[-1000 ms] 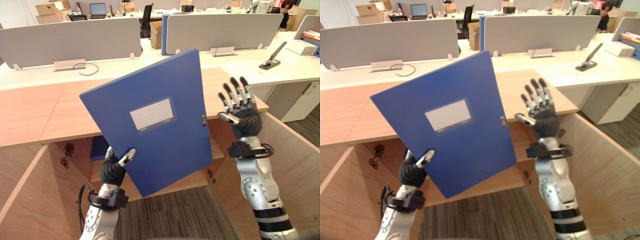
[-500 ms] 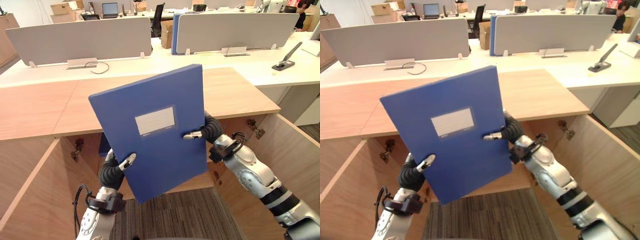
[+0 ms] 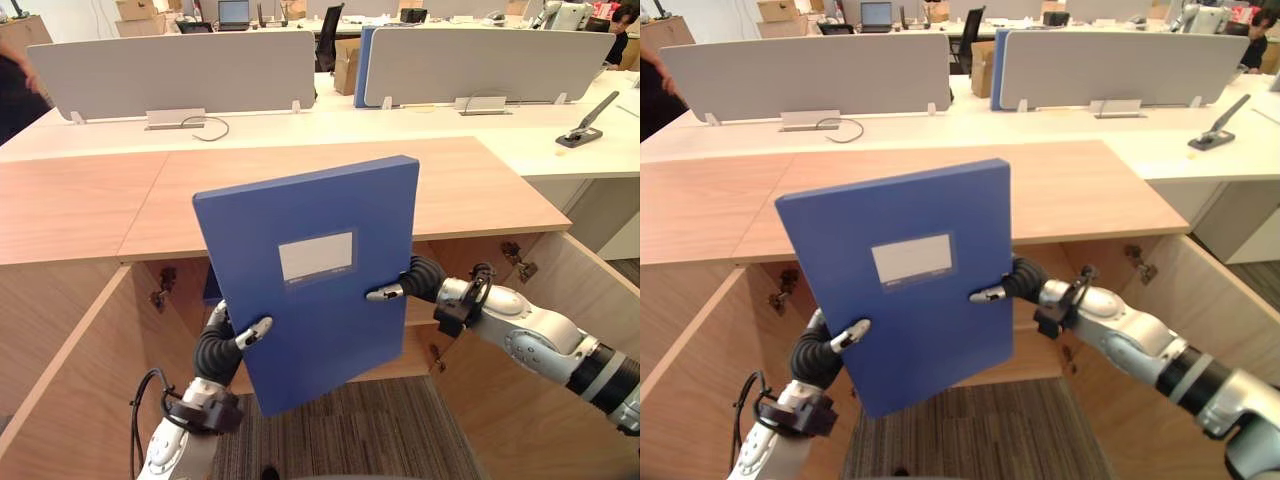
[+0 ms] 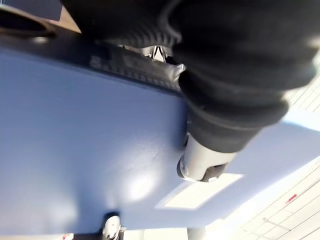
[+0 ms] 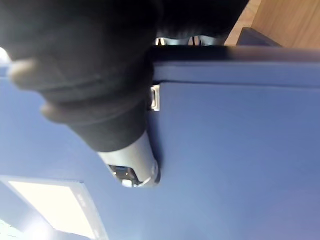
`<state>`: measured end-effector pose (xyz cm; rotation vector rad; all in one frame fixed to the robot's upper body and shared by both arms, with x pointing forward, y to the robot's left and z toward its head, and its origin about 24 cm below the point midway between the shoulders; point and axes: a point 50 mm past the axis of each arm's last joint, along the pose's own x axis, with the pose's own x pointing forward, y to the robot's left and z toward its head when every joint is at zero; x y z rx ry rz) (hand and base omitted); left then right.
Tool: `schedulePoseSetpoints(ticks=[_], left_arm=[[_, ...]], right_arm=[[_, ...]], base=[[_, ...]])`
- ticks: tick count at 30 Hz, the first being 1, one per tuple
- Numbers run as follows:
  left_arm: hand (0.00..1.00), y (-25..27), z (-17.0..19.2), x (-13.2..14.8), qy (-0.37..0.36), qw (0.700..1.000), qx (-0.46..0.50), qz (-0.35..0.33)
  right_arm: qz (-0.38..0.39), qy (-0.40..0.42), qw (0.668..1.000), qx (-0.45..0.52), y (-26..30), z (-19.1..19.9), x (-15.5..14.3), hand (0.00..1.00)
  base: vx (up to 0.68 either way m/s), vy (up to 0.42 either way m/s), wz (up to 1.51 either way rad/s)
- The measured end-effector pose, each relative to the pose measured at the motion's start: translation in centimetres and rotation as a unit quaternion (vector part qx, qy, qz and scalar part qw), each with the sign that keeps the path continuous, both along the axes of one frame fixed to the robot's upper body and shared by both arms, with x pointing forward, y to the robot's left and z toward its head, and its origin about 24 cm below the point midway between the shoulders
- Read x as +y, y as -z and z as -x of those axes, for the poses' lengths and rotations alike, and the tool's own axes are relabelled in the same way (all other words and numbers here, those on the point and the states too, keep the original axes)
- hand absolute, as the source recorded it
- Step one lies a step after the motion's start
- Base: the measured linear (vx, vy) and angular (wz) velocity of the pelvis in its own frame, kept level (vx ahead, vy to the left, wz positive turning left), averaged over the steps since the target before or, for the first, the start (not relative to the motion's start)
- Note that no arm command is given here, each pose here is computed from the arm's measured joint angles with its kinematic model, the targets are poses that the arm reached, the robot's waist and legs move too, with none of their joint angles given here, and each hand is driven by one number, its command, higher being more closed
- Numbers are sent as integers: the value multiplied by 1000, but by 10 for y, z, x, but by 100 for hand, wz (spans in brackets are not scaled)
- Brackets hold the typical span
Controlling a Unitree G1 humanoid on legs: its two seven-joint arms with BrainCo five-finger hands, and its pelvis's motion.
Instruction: Walk over to the cabinet, pick up the folder, carry it to the office cabinet, place the folder inside the office cabinet, then close the office cabinet door
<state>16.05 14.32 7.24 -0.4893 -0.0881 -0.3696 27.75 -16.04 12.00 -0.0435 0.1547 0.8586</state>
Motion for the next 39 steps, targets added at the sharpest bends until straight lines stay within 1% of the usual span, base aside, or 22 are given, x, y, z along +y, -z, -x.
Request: schedulePoseSetpoints(ticks=[3,7,11,14,17,19,20,22,26,28,30,32,33,34,35,36,37,38,39], left_arm=[[0,1,2,-5,22,1000,0,3],[0,1,2,-8,51,999,0,16],[0,9,-4,-9,84,996,14,42],[0,18,-6,-9,88,994,30,53],[0,40,-7,-10,72,992,75,69],[0,63,-7,-8,42,988,125,79],[0,68,-7,-7,34,987,137,81],[0,91,-3,-1,4,979,186,84],[0,121,8,4,-20,964,255,74],[0,142,19,9,-28,950,306,51],[0,158,30,15,-49,936,346,46],[0,183,50,25,-85,907,411,32],[0,188,56,28,-93,899,426,28],[0,198,67,33,-108,883,457,14],[0,204,75,35,-117,872,475,10],[0,212,86,44,-130,855,502,-9],[0,221,99,52,-142,833,533,-27],[0,223,104,55,-152,824,544,-29],[0,227,111,61,-163,811,561,-37]], right_arm=[[1,-1,1000,-12,-5,-1,-2,100],[-6,3,998,-61,-15,0,-2,100],[-18,19,996,-86,-15,3,-5,100],[-22,34,996,-85,-8,7,-8,100],[-72,79,988,-113,-17,3,-14,100],[-108,144,967,-181,-43,-5,-28,100],[-115,164,959,-200,-49,-6,-33,100],[-130,226,930,-260,-70,-7,-51,100],[-136,298,890,-317,-87,-6,-67,100],[-134,332,868,-344,-94,-5,-71,100],[-135,346,856,-360,-98,-2,-72,100],[-138,362,836,-390,-105,3,-71,100],[-143,364,831,-395,-107,5,-71,100],[-150,366,825,-404,-108,7,-68,100],[-157,365,823,-405,-108,8,-66,100],[-169,361,823,-406,-106,9,-60,100],[-178,348,829,-401,-101,9,-49,100],[-181,339,835,-394,-97,9,-43,100],[-181,313,854,-374,-86,8,-28,100]], base=[[-11,1,0],[-9,2,0],[-18,4,-1],[0,0,0],[-7,1,-3],[-15,4,-6],[-15,7,-6],[-15,8,-6],[-14,6,-9],[-21,-2,-16],[-17,-17,-9],[-15,-24,-7],[-13,-24,-7],[-8,-14,-5],[-12,-18,-5],[-11,-13,-5],[-12,-12,-5],[-10,-7,-7],[-11,-6,-7]])
